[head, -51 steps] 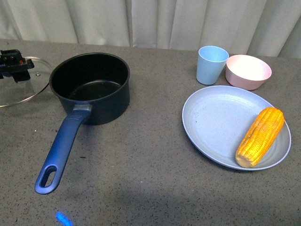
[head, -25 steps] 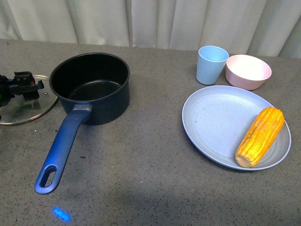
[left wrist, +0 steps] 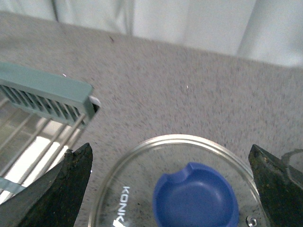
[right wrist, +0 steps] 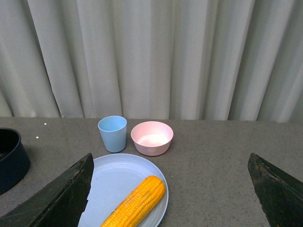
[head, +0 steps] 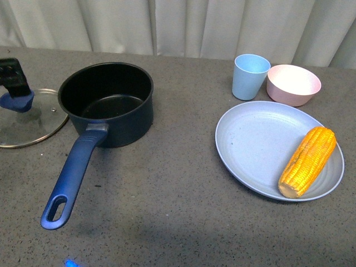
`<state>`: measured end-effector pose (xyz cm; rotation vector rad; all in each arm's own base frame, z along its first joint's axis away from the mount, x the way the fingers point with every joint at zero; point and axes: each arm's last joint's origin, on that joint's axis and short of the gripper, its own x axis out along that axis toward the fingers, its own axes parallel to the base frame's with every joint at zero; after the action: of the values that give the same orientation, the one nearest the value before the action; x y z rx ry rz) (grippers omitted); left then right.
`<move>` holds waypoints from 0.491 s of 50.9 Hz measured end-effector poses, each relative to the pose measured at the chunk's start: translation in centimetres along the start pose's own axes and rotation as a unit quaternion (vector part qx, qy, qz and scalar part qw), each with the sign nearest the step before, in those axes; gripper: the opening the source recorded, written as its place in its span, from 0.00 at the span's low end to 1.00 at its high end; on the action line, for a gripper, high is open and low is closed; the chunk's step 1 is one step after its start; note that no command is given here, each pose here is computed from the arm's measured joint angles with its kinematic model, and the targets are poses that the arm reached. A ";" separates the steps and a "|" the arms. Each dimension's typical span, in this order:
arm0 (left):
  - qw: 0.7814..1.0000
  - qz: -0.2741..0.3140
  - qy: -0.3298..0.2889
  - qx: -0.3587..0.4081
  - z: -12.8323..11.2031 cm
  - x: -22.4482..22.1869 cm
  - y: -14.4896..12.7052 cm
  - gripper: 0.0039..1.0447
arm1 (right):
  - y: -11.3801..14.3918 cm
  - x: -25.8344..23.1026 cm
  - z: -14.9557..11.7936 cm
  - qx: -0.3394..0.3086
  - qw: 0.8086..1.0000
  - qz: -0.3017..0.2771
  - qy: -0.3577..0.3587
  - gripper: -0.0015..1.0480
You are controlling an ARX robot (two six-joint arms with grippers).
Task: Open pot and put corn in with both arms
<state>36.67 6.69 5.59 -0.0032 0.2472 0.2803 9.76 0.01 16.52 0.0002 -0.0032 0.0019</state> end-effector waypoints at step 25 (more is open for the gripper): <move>0.998 -0.019 -0.062 -0.010 3.9 -12.7 0.7 0.94 | 0.0 0.0 0.0 0.000 1.000 0.000 0.000 0.91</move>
<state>25.58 3.99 12.44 -0.0112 0.1215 0.2436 9.76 0.01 16.52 0.0002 -0.0032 0.0019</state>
